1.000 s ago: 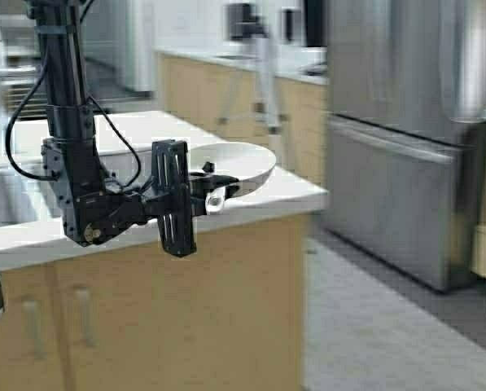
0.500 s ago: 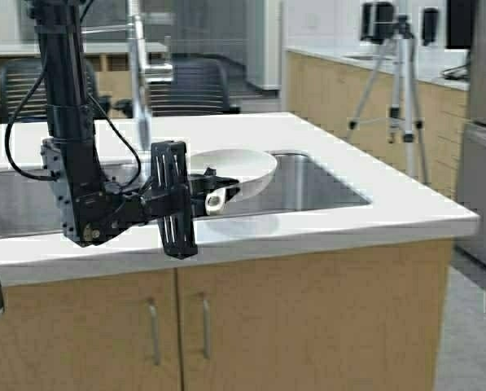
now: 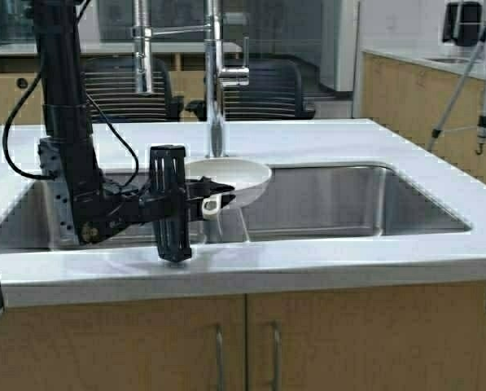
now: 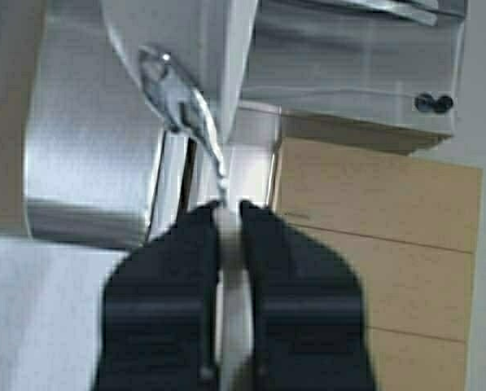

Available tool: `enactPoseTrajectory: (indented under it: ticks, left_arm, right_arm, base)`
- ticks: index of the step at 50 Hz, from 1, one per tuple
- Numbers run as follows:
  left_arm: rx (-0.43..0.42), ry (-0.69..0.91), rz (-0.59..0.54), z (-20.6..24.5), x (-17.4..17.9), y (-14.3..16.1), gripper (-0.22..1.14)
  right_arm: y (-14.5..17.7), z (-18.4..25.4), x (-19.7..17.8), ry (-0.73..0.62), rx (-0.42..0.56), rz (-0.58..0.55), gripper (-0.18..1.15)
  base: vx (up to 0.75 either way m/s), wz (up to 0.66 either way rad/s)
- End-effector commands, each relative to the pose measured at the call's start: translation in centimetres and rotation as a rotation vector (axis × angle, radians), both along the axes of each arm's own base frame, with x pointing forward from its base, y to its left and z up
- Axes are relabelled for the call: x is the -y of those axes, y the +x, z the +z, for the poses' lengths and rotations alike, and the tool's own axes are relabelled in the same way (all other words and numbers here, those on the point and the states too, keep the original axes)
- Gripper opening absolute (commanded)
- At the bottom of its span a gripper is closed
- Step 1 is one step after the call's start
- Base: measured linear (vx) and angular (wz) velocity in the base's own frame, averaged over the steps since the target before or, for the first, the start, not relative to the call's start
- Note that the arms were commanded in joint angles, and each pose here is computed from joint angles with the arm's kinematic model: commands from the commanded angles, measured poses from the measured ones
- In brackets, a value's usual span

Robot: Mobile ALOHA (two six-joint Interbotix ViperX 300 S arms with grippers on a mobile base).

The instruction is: Wash the pan

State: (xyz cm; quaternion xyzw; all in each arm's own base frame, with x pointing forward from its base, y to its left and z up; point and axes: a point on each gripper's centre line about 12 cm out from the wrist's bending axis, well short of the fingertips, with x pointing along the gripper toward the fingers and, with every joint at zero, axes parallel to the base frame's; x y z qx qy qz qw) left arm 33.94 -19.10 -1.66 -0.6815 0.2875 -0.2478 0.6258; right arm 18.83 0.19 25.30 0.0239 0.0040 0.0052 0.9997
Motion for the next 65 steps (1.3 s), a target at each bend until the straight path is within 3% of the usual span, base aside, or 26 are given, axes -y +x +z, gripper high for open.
enactPoseTrajectory:
  ticks: [1, 10, 19, 41, 65]
  left_arm:
    - [0.084, -0.016, 0.034, 2.8, -0.6, 2.8, 0.02]
    - [0.106, 0.025, 0.067, 4.1, -0.7, 6.4, 0.02]
    - [0.129, 0.019, 0.008, 5.8, 0.9, 8.8, 0.02]
    - [0.045, -0.001, -0.145, 6.1, 5.0, 1.5, 0.02]
    - [0.015, -0.011, -0.18, 4.9, 4.2, -5.0, 0.02]
  right_arm:
    - [0.1, 0.3, 0.0, -0.006, 0.008, 0.002, 0.06]
    - [0.2, 0.1, 0.0, -0.008, 0.003, 0.001, 0.06]
    - [0.2, 0.1, 0.0, -0.009, 0.002, 0.002, 0.06]
    - [0.5, 0.4, 0.0, -0.02, 0.0, 0.001, 0.06]
    - [4.3, -0.5, -0.1, -0.006, -0.124, 0.002, 0.08]
  base:
    - [0.15, 0.17]
    - [0.14, 0.18]
    - [0.14, 0.21]
    - [0.14, 0.22]
    - [0.11, 0.05]
